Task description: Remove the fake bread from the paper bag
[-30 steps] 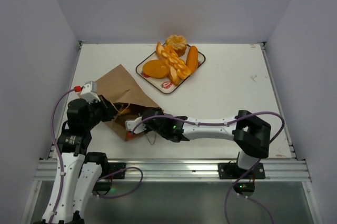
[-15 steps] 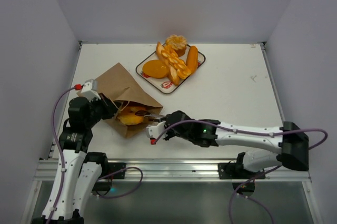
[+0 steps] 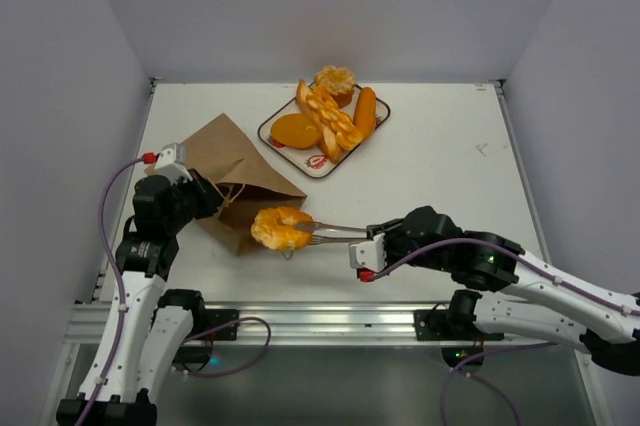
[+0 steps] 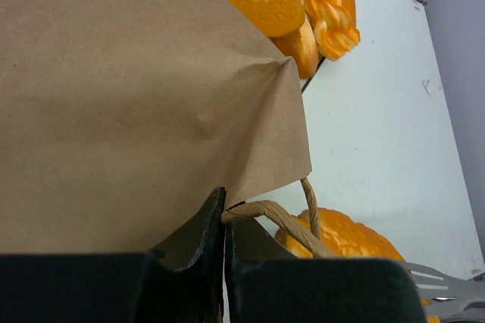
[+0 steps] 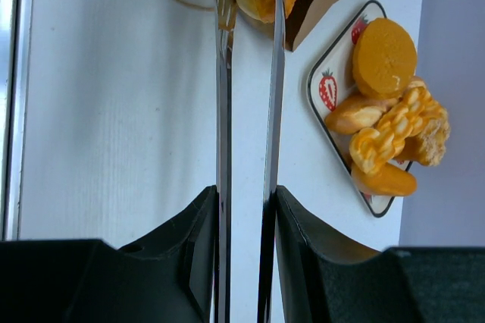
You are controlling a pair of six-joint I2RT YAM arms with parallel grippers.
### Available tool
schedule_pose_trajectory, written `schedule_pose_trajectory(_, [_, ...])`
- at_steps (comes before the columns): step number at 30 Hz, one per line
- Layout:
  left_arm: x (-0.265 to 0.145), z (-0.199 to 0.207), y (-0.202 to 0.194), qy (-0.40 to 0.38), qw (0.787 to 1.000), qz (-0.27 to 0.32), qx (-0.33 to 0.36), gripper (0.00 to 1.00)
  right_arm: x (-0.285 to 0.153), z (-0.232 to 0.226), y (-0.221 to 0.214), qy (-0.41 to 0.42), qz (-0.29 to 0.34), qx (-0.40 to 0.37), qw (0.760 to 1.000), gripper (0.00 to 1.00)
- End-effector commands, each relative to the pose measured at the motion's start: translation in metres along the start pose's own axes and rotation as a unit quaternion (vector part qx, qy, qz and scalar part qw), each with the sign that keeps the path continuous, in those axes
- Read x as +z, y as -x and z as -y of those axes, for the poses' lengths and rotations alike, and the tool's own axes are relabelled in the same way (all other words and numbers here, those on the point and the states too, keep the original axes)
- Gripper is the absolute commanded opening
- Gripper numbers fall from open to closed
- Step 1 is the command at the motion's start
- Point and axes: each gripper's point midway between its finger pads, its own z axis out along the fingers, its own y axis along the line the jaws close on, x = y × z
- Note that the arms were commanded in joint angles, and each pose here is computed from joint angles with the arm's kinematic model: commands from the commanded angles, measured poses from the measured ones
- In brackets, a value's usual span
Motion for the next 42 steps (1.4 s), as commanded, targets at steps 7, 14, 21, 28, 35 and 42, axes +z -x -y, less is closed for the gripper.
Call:
schedule_pose_trajectory(7, [0.013, 0.003, 0.039, 0.014, 0.998, 0.056, -0.004, 0.05, -0.045, 0.011, -0.012, -0.031, 0.007, 0.044, 0.999, 0.0])
schedule_pose_trajectory(14, [0.01, 0.002, 0.04, 0.016, 0.998, 0.061, 0.006, 0.05, -0.067, 0.043, -0.017, -0.096, -0.006, 0.069, 0.993, 0.0])
schedule_pose_trajectory(21, [0.004, 0.004, 0.037, 0.011, 0.998, 0.061, 0.019, 0.05, -0.08, 0.089, -0.022, -0.179, -0.043, 0.084, 0.979, 0.0])
schedule_pose_trajectory(28, [-0.003, 0.019, 0.033, -0.03, 0.998, 0.054, 0.03, 0.05, -0.053, 0.162, -0.05, -0.289, -0.116, 0.131, 0.941, 0.0])
schedule_pose_trajectory(35, [-0.006, 0.018, 0.009, -0.049, 0.997, 0.018, 0.049, 0.05, 0.003, 0.237, -0.079, -0.344, -0.171, 0.126, 0.914, 0.0])
schedule_pose_trajectory(42, [-0.014, 0.019, -0.002, -0.061, 0.996, 0.011, 0.059, 0.05, 0.056, 0.265, -0.1, -0.369, -0.212, 0.079, 0.902, 0.0])
